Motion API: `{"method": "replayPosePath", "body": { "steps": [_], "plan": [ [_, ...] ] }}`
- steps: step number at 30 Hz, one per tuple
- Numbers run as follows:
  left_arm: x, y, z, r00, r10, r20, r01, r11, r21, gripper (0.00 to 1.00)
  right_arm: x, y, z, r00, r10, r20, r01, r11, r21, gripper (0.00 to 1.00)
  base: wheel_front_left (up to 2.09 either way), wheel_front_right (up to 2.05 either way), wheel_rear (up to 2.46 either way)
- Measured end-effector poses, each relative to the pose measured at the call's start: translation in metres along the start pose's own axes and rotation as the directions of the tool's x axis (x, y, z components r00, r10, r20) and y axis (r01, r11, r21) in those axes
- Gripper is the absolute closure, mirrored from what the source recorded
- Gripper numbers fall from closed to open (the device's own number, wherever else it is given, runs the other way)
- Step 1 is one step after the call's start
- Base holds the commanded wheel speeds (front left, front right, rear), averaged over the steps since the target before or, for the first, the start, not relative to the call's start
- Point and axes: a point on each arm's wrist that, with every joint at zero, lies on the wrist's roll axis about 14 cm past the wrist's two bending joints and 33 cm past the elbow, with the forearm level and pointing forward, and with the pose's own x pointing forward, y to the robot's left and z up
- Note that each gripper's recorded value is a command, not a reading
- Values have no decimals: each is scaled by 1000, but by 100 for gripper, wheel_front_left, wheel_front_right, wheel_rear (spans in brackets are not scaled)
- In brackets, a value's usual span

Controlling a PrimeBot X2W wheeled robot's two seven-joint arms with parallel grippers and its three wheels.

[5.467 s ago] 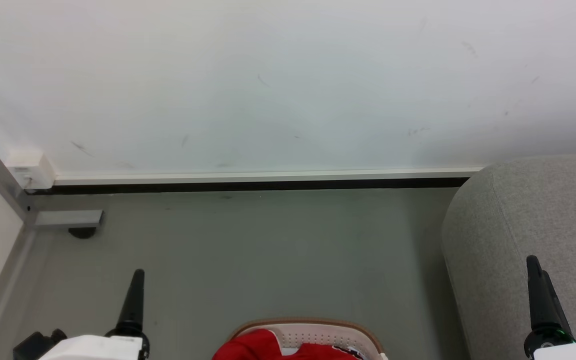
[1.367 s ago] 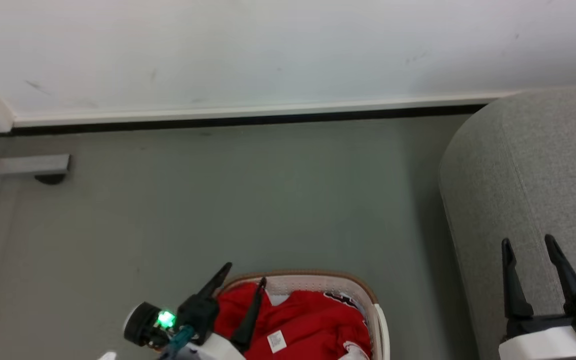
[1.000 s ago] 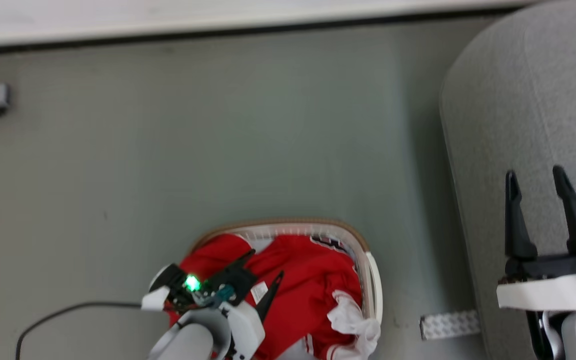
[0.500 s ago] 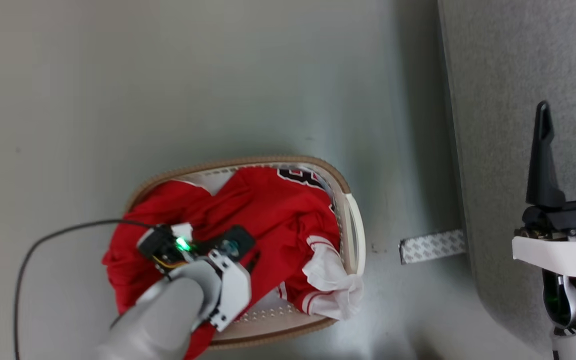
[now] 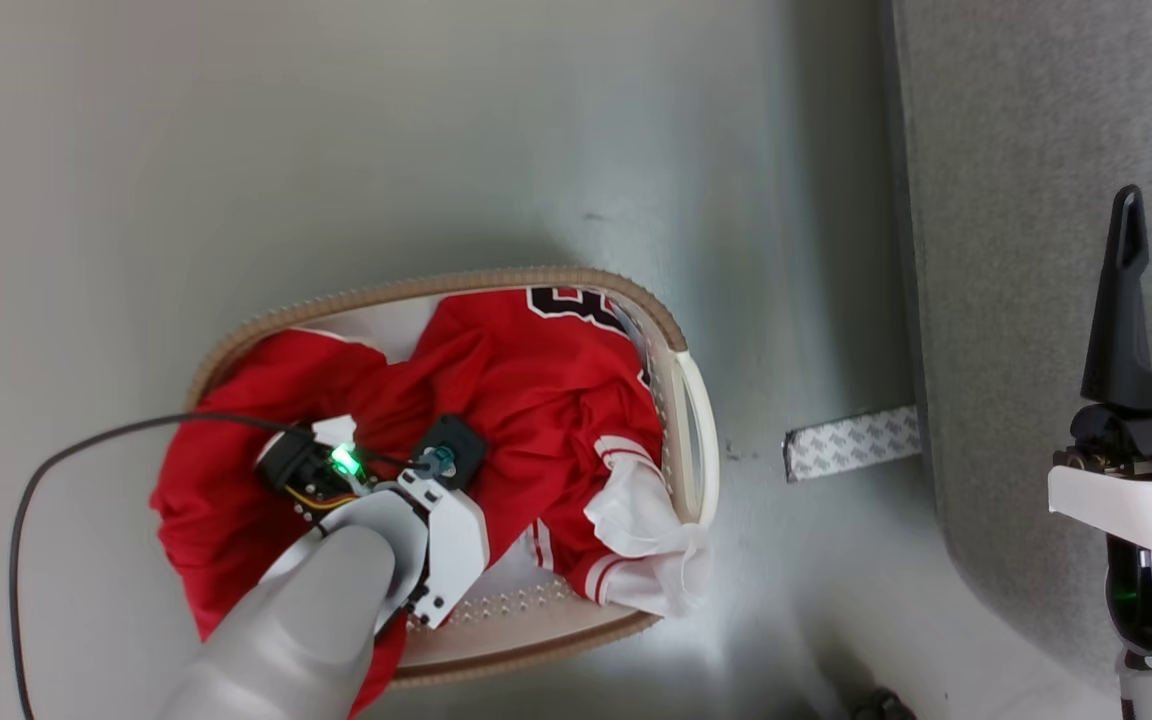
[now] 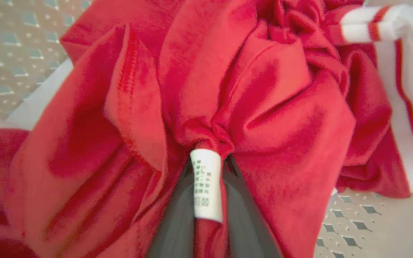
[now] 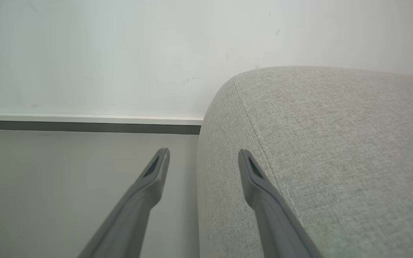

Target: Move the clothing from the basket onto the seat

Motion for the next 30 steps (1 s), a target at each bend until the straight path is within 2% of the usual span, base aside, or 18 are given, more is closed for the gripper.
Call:
{"method": "replayPosePath", "body": {
  "steps": [8,16,24,30],
  "plan": [
    [-31,-2,31,993,49,104,-48,999,-13,100,-13,0,27,999,-6,39,5,1000,22,0,0,0,0],
    [-88,-18,78,955,129,268,-111,990,-81,100,-54,-2,52,999,-22,50,20,999,42,0,0,0,0],
    [-158,-39,123,872,207,444,-172,978,-119,100,-99,6,79,995,-2,96,-5,997,71,0,0,0,0],
    [-210,-55,161,779,261,571,-225,965,-135,100,-128,13,97,989,21,146,-33,996,82,0,0,0,0]
  ]
}}
